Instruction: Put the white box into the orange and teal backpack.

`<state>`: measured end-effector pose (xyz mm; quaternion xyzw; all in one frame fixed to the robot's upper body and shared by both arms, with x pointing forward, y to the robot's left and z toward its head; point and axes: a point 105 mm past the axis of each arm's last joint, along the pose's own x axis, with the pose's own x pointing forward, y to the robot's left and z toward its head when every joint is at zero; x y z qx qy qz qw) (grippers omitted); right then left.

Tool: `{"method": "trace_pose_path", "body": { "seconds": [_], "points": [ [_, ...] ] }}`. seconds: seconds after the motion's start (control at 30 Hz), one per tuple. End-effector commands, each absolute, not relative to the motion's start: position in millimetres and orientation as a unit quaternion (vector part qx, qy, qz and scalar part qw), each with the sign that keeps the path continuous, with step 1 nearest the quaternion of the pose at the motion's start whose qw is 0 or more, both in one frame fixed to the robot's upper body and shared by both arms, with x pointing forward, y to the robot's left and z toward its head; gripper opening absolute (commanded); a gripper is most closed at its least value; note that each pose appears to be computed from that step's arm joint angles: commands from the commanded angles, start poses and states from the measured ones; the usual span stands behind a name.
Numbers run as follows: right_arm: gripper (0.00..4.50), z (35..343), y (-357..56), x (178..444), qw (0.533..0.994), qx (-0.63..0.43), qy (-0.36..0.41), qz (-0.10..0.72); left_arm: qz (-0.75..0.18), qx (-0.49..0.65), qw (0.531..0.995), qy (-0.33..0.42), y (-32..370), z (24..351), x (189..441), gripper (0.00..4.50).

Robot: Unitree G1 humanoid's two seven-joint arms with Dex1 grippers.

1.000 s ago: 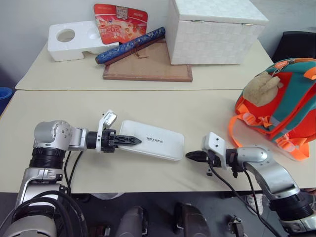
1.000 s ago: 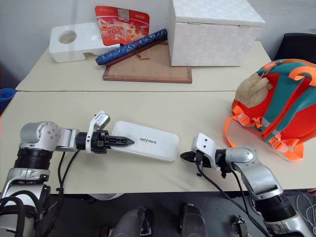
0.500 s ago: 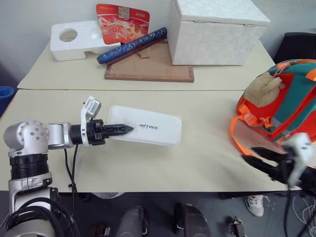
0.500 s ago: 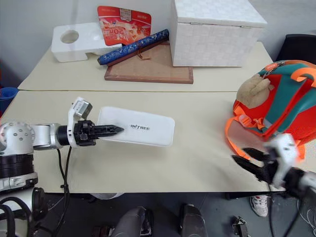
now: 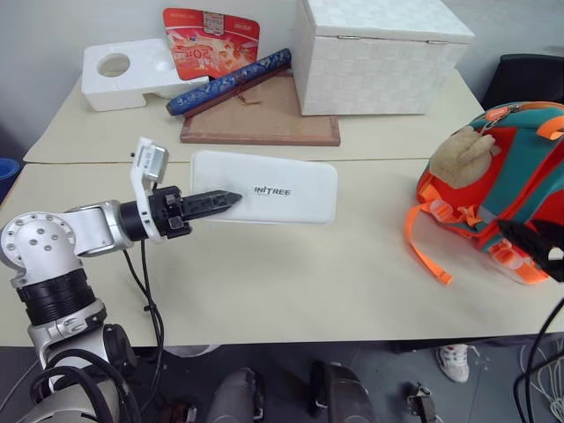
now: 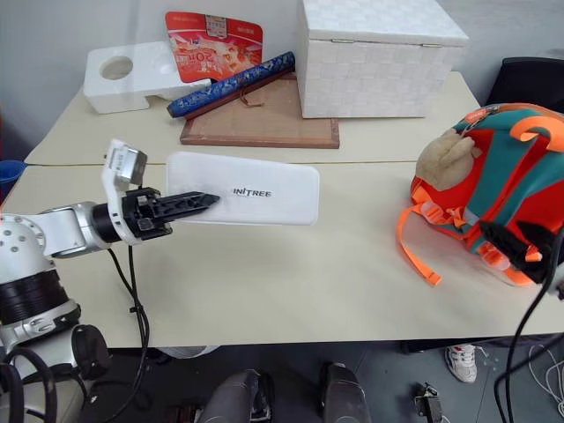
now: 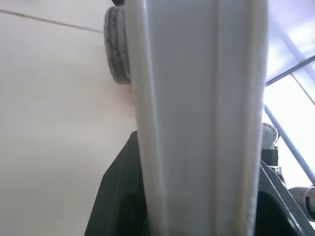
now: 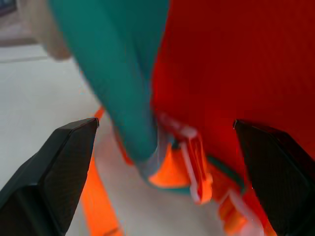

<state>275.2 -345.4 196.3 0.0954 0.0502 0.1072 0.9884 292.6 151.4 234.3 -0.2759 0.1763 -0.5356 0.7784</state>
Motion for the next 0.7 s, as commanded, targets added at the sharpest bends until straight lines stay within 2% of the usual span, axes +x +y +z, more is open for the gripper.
{"method": "trace_pose_path", "body": {
  "seconds": [0.03,0.17,0.27,0.37,0.4,0.6,0.67,0.7],
  "points": [
    [4.5,206,-332,295,0.985,0.091,0.031,0.144,-0.553,-0.248,0.783,0.142,150,251,284,1.41],
    [4.5,207,-329,328,0.986,0.091,0.009,0.137,-0.539,-0.239,0.796,0.138,153,252,287,1.41],
    [3.91,208,-328,341,0.985,0.09,-0.007,0.147,-0.535,-0.236,0.801,0.13,157,256,288,1.41],
    [2.97,207,-313,343,0.978,0.085,-0.01,0.192,-0.529,-0.23,0.808,0.119,163,260,288,1.41],
    [2.51,205,-305,342,0.973,0.085,-0.008,0.213,-0.526,-0.225,0.812,0.115,164,261,288,1.41],
    [0.5,207,-273,332,0.948,0.082,-0.002,0.306,-0.512,-0.216,0.824,0.109,173,260,289,1.41],
    [0.01,213,-255,325,0.93,0.075,0.0,0.361,-0.506,-0.214,0.829,0.105,176,261,290,1.41],
    [0.0,216,-246,321,0.919,0.072,0.002,0.387,-0.506,-0.212,0.83,0.103,177,261,291,1.41]
  ]
}}
